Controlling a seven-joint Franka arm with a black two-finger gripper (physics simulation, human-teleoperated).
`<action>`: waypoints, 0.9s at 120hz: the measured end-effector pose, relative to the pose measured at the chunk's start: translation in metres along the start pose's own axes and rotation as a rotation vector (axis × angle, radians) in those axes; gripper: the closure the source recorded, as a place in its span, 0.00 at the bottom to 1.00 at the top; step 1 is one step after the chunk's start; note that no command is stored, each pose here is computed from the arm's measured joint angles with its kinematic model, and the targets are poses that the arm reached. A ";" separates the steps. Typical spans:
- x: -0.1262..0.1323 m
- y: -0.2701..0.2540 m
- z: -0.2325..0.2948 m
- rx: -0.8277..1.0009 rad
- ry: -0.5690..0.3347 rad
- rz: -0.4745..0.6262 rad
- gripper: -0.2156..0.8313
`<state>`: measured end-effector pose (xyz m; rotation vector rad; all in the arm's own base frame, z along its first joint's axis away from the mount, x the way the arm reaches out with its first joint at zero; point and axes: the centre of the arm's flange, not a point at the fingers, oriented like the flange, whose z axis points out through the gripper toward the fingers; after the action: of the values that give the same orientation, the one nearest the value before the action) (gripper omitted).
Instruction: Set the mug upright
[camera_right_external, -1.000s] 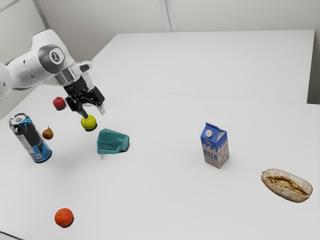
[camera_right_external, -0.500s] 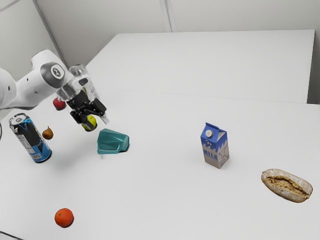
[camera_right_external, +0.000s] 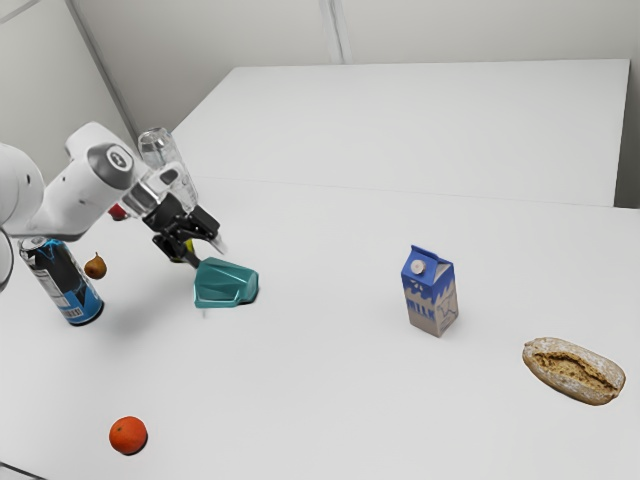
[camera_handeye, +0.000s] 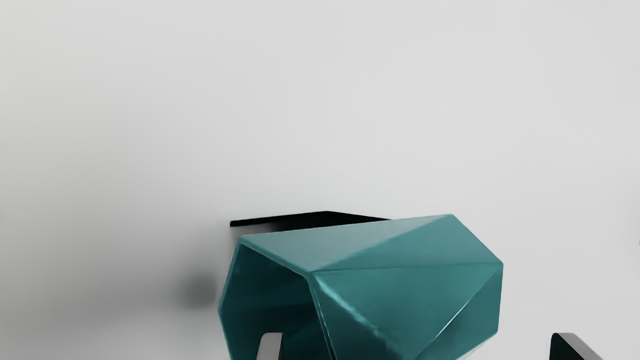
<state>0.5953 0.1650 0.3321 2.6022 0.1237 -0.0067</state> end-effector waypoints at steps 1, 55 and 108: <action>0.000 -0.001 0.000 -0.002 0.001 -0.001 0.23; -0.002 -0.016 0.004 -0.059 0.033 0.020 0.23; -0.009 -0.022 0.027 -0.182 0.087 0.004 0.23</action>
<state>0.5849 0.1698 0.2981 2.4212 0.1439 0.1141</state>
